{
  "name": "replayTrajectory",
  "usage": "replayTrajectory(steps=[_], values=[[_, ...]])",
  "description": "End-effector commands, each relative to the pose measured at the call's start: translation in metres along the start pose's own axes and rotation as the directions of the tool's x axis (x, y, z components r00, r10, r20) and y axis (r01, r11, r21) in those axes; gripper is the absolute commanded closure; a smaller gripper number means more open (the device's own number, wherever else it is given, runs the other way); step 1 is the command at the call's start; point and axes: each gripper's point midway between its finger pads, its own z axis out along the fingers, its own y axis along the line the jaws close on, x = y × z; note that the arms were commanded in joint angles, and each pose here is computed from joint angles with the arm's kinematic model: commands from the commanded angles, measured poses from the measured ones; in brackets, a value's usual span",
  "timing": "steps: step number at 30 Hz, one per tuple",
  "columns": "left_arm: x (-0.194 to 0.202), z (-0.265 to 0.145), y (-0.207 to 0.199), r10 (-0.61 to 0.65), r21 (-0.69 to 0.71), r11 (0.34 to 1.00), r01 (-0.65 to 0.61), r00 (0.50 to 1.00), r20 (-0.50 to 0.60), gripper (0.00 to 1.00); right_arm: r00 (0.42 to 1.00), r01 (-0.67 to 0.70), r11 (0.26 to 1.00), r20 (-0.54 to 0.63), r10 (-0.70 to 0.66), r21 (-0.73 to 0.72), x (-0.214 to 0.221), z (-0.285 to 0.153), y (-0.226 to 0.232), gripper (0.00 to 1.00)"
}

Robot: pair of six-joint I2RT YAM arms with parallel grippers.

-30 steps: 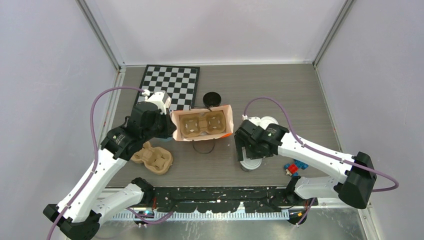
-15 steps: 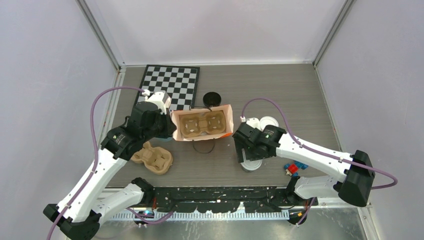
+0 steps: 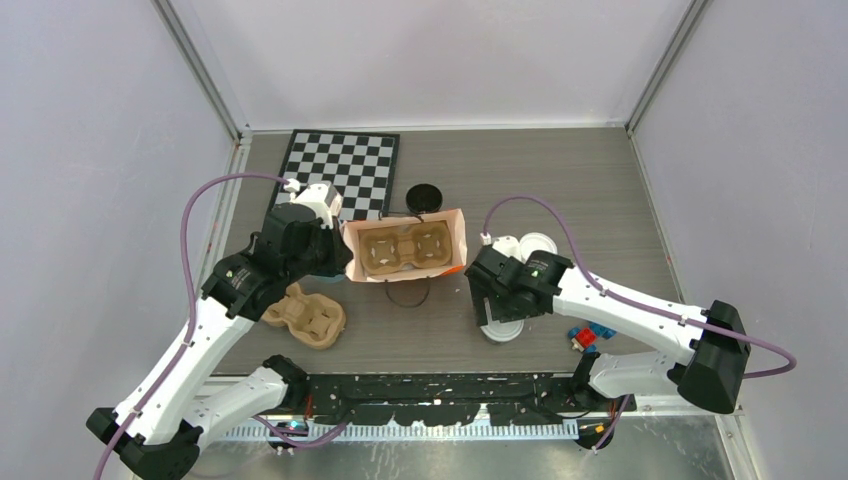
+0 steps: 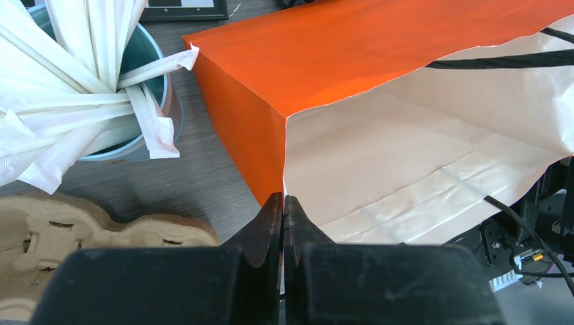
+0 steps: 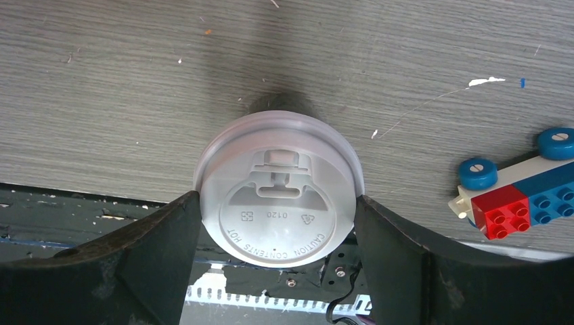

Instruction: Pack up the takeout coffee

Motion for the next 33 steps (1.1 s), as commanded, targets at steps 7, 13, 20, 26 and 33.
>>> replayTrajectory(steps=[7,13,20,26,33], values=[[-0.018,-0.008,-0.008,0.005,0.034,0.999,-0.007,0.998,0.062,1.0,1.0,-0.009,1.0,0.023,0.008,0.023,0.003,-0.001,-0.003,0.19],[-0.017,-0.009,-0.01,0.006,0.047,0.999,-0.009,0.998,0.056,1.0,0.995,-0.047,0.999,0.088,0.045,0.026,-0.008,-0.021,-0.014,0.22],[-0.017,-0.006,-0.019,0.018,0.089,0.996,-0.021,0.999,0.036,1.0,0.969,-0.086,0.996,0.237,0.076,0.033,-0.041,-0.083,-0.038,0.22],[-0.016,-0.005,-0.027,0.012,0.132,0.991,-0.015,1.0,0.023,1.0,0.935,-0.017,1.0,0.354,0.009,0.02,-0.083,-0.147,-0.044,0.23],[-0.015,-0.003,-0.036,0.015,0.18,0.984,-0.017,1.0,0.016,1.0,0.879,0.115,0.992,0.472,-0.074,-0.06,-0.13,-0.215,-0.026,0.24]])
